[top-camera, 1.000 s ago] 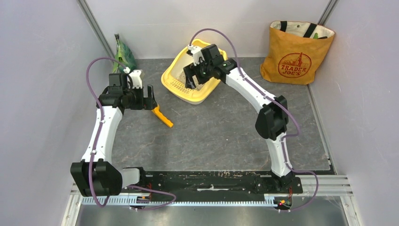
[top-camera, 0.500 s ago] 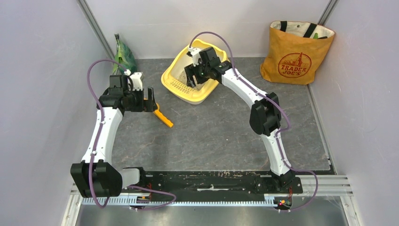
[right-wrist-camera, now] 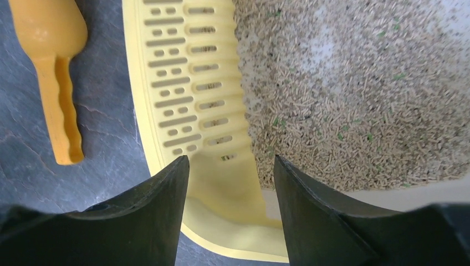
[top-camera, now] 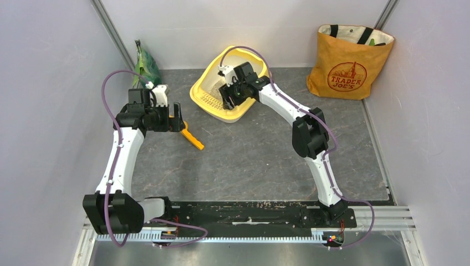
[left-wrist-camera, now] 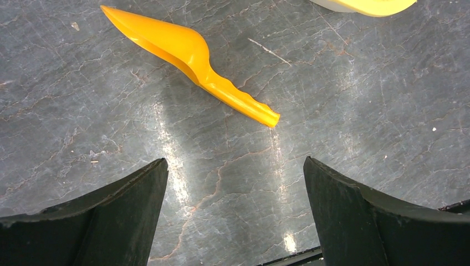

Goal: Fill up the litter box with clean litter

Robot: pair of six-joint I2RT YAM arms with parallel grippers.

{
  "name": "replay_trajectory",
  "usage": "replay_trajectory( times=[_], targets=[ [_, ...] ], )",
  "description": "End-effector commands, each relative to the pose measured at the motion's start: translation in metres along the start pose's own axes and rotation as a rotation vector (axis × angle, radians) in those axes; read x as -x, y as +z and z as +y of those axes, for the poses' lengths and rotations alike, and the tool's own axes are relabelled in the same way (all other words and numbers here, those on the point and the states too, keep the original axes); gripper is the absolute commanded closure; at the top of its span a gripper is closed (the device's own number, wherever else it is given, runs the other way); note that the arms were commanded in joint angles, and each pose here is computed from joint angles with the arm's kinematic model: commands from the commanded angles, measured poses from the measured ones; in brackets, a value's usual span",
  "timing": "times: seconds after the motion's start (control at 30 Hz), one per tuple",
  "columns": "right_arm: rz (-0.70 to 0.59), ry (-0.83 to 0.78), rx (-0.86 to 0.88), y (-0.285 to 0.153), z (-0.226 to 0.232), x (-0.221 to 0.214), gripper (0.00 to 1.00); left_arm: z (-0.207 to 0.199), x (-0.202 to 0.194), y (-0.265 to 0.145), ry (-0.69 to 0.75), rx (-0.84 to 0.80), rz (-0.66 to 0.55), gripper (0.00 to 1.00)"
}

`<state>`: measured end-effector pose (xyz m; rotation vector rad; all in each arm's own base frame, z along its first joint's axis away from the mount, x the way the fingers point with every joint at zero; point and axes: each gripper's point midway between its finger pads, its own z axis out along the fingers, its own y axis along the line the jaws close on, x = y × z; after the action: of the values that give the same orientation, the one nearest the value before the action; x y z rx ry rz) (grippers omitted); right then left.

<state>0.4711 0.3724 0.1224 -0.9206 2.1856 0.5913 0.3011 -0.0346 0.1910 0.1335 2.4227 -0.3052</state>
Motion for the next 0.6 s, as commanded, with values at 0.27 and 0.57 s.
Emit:
replay_trajectory(
  times=[0.27, 0.57],
  targets=[
    [0.141, -0.099, 0.066, -0.013, 0.003, -0.042, 0.43, -0.003, 0.007, -0.009, 0.044, -0.001, -0.044, 0.02],
    [0.298, -0.148, 0.221, -0.06, 0.022, -0.089, 0.48, -0.002, 0.012, -0.009, 0.057, -0.002, -0.049, 0.02]
  ],
)
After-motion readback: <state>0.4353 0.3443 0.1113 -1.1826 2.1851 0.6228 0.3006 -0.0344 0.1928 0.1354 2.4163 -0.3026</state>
